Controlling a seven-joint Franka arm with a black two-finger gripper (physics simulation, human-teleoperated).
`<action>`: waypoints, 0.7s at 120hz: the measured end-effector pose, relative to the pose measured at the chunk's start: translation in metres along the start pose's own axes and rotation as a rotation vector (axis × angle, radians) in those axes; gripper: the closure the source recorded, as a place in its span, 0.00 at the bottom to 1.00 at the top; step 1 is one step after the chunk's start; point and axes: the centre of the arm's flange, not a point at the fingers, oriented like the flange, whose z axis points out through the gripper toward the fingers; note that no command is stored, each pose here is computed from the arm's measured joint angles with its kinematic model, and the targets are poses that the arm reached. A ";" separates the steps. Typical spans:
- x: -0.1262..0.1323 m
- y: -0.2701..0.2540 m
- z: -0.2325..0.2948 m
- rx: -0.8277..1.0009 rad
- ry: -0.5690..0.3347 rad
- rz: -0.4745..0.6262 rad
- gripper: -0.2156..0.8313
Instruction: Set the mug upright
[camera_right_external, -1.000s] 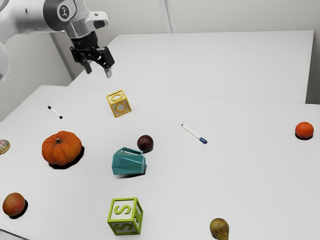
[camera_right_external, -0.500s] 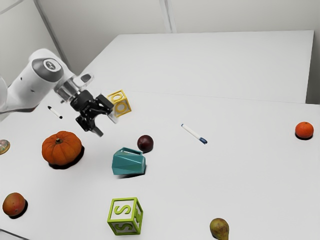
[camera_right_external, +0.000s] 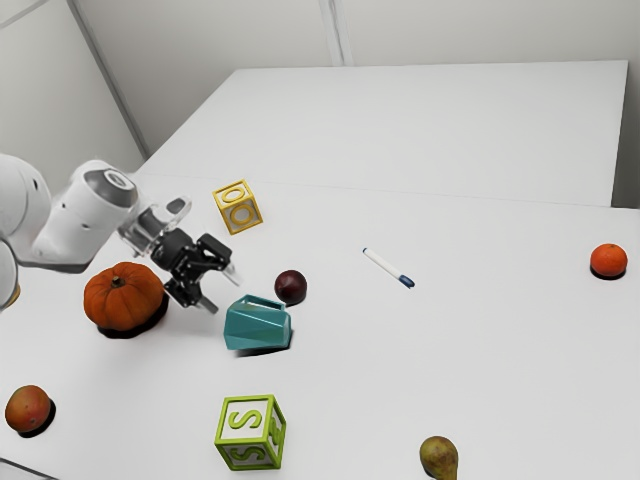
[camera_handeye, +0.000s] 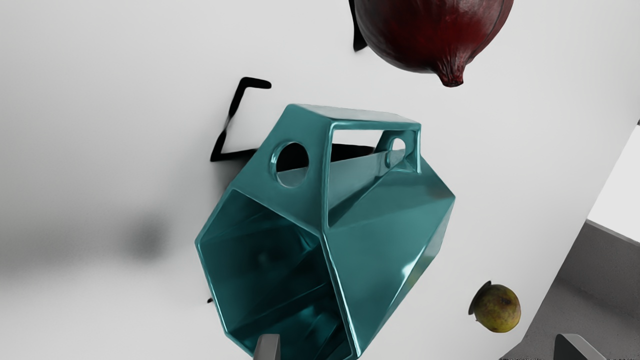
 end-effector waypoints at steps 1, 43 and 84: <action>0.000 -0.001 0.001 -0.004 0.001 0.000 0.21; 0.005 -0.004 0.041 -0.110 0.017 0.037 0.22; -0.001 0.019 0.054 -0.169 0.039 0.084 0.68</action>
